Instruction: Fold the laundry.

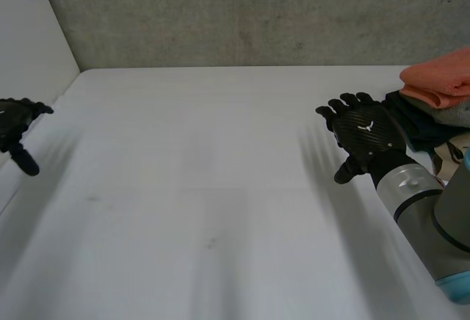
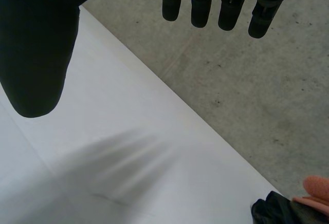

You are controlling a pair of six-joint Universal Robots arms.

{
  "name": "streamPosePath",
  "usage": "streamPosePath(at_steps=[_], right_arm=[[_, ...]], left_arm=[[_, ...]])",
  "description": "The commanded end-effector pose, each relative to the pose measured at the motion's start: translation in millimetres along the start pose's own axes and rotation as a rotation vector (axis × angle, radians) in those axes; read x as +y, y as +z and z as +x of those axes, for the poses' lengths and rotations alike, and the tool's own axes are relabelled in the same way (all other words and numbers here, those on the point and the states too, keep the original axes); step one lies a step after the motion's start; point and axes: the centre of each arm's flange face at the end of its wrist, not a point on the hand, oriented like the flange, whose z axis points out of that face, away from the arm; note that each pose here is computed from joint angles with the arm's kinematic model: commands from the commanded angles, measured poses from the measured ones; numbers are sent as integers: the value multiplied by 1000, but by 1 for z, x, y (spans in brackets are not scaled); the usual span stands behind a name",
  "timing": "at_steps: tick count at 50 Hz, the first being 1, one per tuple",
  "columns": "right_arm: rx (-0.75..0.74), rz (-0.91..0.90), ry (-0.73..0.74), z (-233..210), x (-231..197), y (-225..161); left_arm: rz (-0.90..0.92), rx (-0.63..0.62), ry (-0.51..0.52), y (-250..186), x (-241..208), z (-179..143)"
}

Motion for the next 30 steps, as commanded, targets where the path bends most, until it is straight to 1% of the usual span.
streamPosePath(at_steps=[1, 5, 9, 17, 27, 30], right_arm=[[-16, 4, -2, -5, -1, -2], [-23, 5, -3, -8, -2, -2], [-23, 5, -3, -8, -2, -3], [-19, 7, -3, -6, -2, -3], [-1, 14, -3, -1, -5, -2], [6, 27, -2, 3, -9, -3]], left_arm=[[40, -11, -31, -32, 14, -2], [36, -22, -35, -35, 21, -4], [-3, -72, -42, -36, 31, -10], [-7, -134, -29, -29, 38, -13], [64, -158, -22, -27, 25, 8], [113, -143, -20, -32, 9, 24]])
